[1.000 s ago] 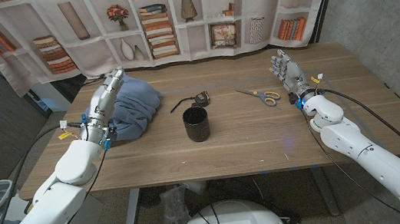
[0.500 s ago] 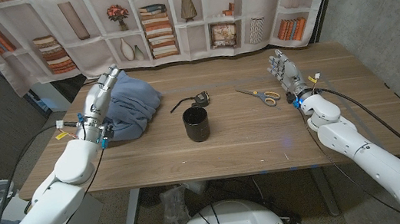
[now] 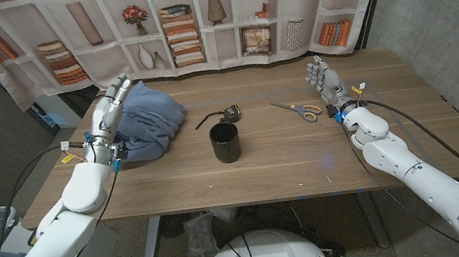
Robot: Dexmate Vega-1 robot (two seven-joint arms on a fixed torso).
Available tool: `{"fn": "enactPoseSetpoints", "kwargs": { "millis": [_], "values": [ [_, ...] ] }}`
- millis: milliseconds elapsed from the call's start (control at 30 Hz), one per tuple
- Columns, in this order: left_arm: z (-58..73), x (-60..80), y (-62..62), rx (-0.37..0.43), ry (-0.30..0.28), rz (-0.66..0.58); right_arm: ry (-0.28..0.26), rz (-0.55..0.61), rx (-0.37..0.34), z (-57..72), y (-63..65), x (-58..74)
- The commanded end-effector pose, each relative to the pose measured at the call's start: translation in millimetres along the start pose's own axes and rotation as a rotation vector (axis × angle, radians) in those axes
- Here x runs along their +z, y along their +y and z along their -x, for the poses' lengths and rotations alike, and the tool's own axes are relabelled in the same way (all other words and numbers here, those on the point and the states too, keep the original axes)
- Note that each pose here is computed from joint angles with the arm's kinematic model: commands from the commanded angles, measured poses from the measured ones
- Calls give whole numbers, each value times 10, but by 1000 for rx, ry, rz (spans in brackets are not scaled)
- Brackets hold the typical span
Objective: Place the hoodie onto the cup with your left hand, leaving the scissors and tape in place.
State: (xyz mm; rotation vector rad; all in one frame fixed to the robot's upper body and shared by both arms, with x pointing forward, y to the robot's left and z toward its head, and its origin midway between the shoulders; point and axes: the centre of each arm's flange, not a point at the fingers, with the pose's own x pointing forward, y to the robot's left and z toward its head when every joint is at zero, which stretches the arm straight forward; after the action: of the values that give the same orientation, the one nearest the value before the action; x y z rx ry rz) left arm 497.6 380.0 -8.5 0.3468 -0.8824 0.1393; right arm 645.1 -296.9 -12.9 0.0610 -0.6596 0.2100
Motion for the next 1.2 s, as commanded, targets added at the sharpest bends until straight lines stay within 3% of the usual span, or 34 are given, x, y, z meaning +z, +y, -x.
{"fn": "enactPoseSetpoints", "kwargs": {
  "millis": [33,633,1200],
  "values": [
    [5,-44,64,43,8,-51,-2,-5,-2,-11,12,-8],
    [9,-54,90,106,32,-178,-13,-2,-17,51,-20,62],
    [-43,-73,85,153,47,-328,-6,-4,-14,3,-4,51]
  ]
}}
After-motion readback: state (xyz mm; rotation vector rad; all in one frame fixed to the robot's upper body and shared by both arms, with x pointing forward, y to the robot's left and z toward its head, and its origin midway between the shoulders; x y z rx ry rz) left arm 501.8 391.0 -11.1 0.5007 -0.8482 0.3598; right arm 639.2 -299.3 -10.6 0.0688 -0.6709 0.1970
